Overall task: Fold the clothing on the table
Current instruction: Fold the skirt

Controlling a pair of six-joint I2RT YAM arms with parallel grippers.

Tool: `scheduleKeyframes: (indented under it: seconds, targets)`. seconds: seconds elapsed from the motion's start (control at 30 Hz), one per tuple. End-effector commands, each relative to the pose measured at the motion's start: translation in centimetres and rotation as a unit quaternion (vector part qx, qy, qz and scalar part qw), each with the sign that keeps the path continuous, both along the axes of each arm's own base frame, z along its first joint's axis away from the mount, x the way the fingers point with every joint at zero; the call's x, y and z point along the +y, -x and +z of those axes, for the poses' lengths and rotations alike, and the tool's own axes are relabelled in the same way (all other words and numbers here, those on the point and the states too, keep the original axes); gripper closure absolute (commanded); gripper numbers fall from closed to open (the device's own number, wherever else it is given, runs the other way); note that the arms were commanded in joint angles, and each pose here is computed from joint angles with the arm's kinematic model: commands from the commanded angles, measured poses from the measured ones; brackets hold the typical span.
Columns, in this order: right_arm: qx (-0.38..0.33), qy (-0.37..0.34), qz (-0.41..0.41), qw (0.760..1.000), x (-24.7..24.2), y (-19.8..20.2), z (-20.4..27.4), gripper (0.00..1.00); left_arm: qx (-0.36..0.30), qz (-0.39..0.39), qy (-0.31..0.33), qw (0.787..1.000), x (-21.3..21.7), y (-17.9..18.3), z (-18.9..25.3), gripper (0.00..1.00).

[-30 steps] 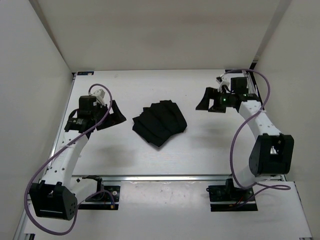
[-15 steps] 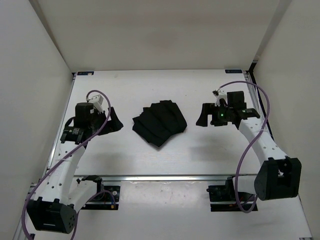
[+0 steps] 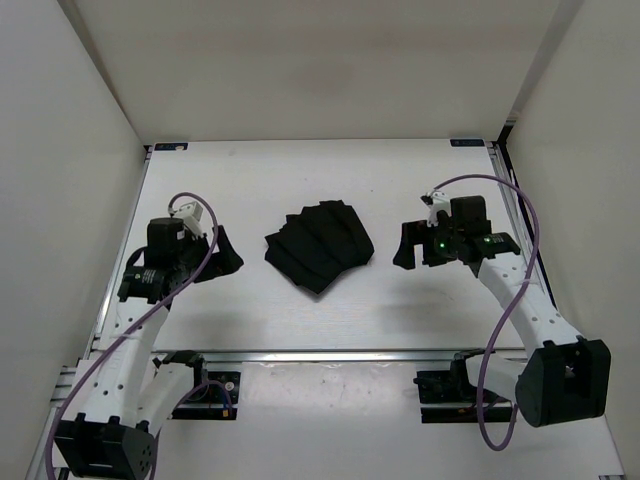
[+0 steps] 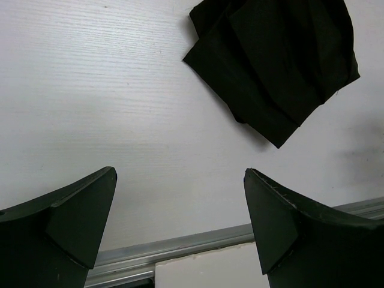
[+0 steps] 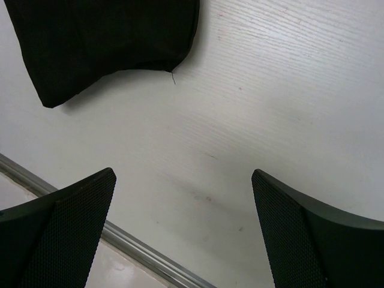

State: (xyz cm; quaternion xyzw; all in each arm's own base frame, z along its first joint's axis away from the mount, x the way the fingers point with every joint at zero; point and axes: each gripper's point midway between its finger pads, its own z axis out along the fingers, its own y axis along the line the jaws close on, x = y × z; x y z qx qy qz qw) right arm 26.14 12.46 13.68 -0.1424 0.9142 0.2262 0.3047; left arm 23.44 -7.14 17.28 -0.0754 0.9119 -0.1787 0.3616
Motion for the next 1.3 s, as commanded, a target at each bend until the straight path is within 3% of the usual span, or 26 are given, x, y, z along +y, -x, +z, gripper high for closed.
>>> scheduleKeyframes:
  seconds: [0.0, 0.17, 0.2, 0.27, 0.43, 0.73, 1.0, 1.27]
  targets:
    - [-0.049, 0.02, 0.026, 0.998, 0.2, -0.9, 0.8, 0.01, -0.006, 0.001, 0.015, 1.0, -0.3, 0.1, 0.2, 0.02]
    - [-0.035, 0.029, 0.038, 0.998, 0.9, -0.9, -0.1, 0.08, 0.019, 0.005, 0.085, 0.996, -2.7, 0.6, -2.2, 0.01]
    - [-0.028, 0.022, 0.039, 0.999, 1.3, -1.1, -0.3, 0.09, 0.001, 0.001, 0.115, 0.993, -3.8, 0.2, -1.6, 0.01]
    - [-0.021, 0.007, 0.038, 0.999, 1.5, -1.5, -0.2, 0.09, 0.006, -0.022, 0.134, 0.991, -5.9, 1.0, -2.9, 0.01]
    - [0.039, -0.074, 0.001, 0.997, 1.4, -3.0, -1.0, 0.09, -0.05, -0.072, 0.171, 0.981, -9.1, 1.5, -2.3, 0.01]
    - [0.135, -0.224, -0.039, 0.964, 2.4, -5.8, -2.3, 0.04, -0.04, -0.054, 0.184, 0.981, -6.8, 2.1, -2.9, 0.02]
    - [0.145, -0.195, -0.032, 0.97, 3.3, -10.6, -3.5, 0.01, -0.012, -0.05, 0.166, 0.985, -6.2, 3.9, -3.5, 0.01]
    - [0.165, -0.177, 0.008, 0.97, 4.2, -11.0, -7.2, 0.04, 0.012, -0.017, 0.173, 0.985, -5.2, 4.8, -4.5, 0.01]
